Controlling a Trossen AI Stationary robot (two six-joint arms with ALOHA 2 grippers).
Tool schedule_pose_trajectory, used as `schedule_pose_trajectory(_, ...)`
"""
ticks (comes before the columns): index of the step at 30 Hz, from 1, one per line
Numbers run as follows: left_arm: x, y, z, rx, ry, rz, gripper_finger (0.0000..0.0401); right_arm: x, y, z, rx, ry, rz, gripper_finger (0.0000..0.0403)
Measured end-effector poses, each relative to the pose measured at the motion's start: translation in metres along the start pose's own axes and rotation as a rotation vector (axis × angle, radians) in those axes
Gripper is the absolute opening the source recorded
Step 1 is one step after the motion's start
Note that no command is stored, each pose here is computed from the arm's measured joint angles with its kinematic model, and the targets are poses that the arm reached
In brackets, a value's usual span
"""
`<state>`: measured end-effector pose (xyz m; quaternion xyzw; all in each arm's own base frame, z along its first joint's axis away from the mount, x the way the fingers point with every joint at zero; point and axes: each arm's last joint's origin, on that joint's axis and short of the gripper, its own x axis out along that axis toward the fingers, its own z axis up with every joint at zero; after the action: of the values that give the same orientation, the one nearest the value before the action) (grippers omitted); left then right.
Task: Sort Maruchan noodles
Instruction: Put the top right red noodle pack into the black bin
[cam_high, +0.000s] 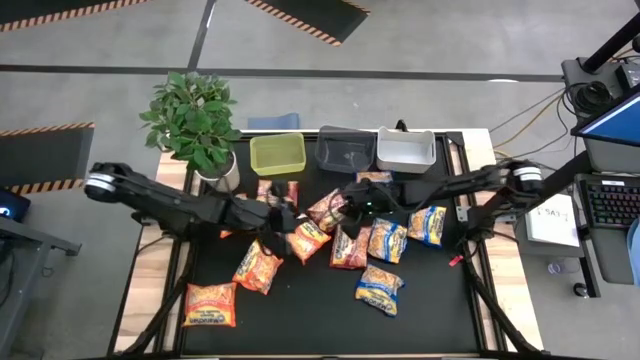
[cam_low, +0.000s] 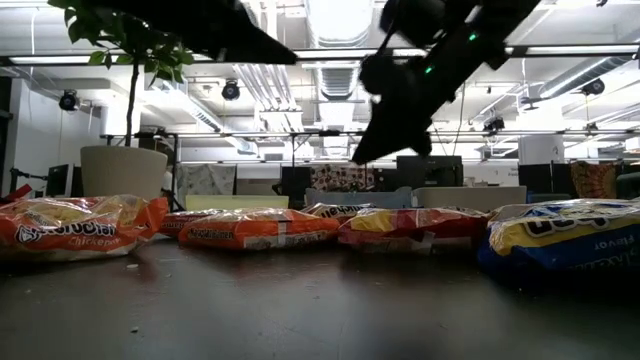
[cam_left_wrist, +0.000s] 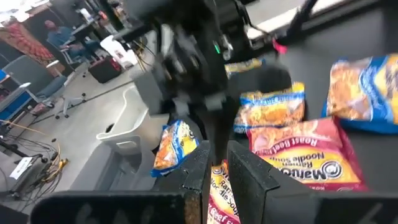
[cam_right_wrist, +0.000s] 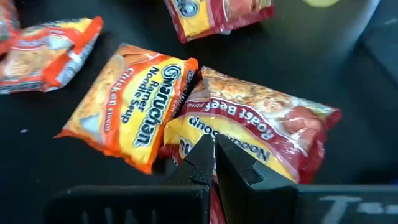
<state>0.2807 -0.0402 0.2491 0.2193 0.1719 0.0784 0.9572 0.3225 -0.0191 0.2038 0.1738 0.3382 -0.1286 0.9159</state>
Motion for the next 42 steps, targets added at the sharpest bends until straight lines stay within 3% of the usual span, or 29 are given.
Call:
schedule_pose_trajectory(11, 0.05, 0.011, -0.028, 0.028, 0.188, 0.045, 0.0037, -0.048, -0.02, -0.026, 0.069, -0.107, -0.066, 0.0009)
schedule_pose_trajectory(22, 0.048, 0.012, -0.048, 0.026, 0.311, -0.121, 0.0037, -0.049, -0.028, -0.048, 0.265, -0.08, -0.074, 0.0009)
schedule_pose_trajectory(26, 0.049, 0.01, -0.05, 0.013, 0.326, -0.134, 0.0037, -0.049, -0.028, -0.047, 0.271, -0.077, -0.074, 0.0009)
schedule_pose_trajectory(30, 0.049, 0.009, -0.052, 0.004, 0.338, -0.136, 0.0037, -0.05, -0.028, -0.04, 0.357, -0.1, -0.067, 0.0013)
schedule_pose_trajectory(34, 0.05, 0.009, -0.052, -0.016, 0.339, -0.133, 0.0037, -0.052, -0.025, -0.034, 0.401, -0.081, -0.028, 0.0045)
schedule_pose_trajectory(42, 0.066, -0.002, -0.065, -0.057, 0.347, -0.178, 0.0037, -0.054, -0.023, -0.03, 0.526, -0.077, -0.013, 0.0175)
